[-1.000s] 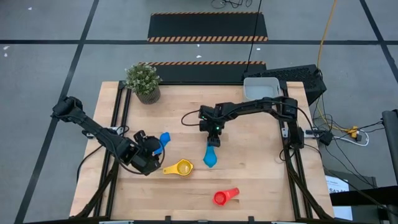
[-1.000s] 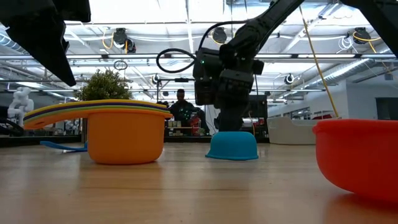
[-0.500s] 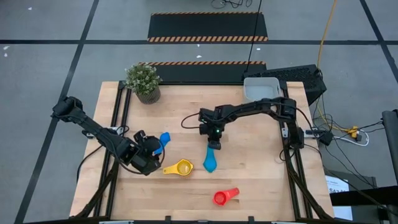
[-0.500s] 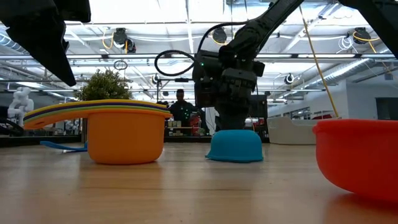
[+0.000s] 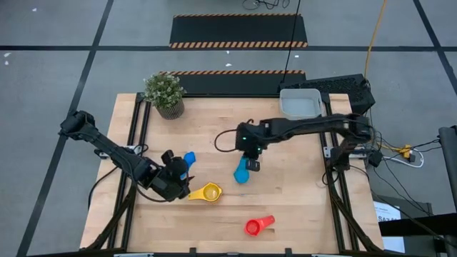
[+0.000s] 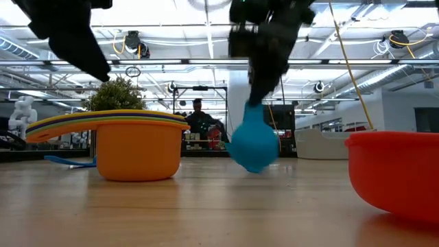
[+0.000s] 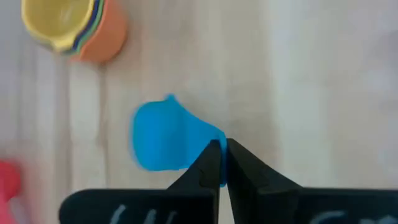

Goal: Nest measuring cups in basket
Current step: Stack the right light blue measuring cup on the yellow measuring cup

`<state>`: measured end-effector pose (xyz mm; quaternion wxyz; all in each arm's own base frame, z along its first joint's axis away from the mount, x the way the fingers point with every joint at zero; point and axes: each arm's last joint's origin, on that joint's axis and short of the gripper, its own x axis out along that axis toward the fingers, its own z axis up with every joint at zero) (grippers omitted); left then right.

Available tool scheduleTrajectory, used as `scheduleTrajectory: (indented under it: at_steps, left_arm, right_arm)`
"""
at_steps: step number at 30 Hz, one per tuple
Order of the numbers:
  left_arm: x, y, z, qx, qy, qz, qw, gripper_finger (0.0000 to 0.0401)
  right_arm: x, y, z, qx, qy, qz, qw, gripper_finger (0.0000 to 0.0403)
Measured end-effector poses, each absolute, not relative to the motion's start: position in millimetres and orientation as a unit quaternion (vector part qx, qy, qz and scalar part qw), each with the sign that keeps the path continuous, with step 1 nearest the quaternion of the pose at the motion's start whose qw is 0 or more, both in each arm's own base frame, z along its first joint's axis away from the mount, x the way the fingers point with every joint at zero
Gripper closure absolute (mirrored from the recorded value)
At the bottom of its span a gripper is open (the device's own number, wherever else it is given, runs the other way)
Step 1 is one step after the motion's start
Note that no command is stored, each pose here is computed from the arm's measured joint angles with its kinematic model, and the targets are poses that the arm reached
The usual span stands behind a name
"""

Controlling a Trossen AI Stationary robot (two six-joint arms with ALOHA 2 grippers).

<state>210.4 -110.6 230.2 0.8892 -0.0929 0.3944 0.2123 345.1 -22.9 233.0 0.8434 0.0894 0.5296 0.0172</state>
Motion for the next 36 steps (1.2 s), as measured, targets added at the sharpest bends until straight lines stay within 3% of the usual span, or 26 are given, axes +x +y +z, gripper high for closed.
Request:
scheduleTrajectory:
  at_steps: [8, 15, 24, 36]
  left_arm:
    - [215.0, -111.6, 233.7, -0.094, 0.353, 0.224, 0.903, 0.0148]
    - [216.8, -114.1, 235.6, -0.114, 0.335, 0.225, 0.908, 0.0148]
    - [219.2, -126.3, 242.0, -0.108, 0.294, 0.196, 0.929, 0.0148]
    - [219.9, -135.4, 248.6, -0.038, 0.252, 0.183, 0.95, 0.0148]
  right_arm:
    - [316.1, 24.5, 290.6, 0.011, 0.435, -0.113, 0.893, 0.0402]
    - [301.3, 65.0, 308.4, -0.079, 0.351, -0.222, 0.906, 0.0403]
    - [298.1, 99.1, 296.6, -0.121, 0.267, -0.245, 0.924, 0.0403]
    - [297.2, 116.6, 260.7, -0.137, 0.161, -0.202, 0.956, 0.0403]
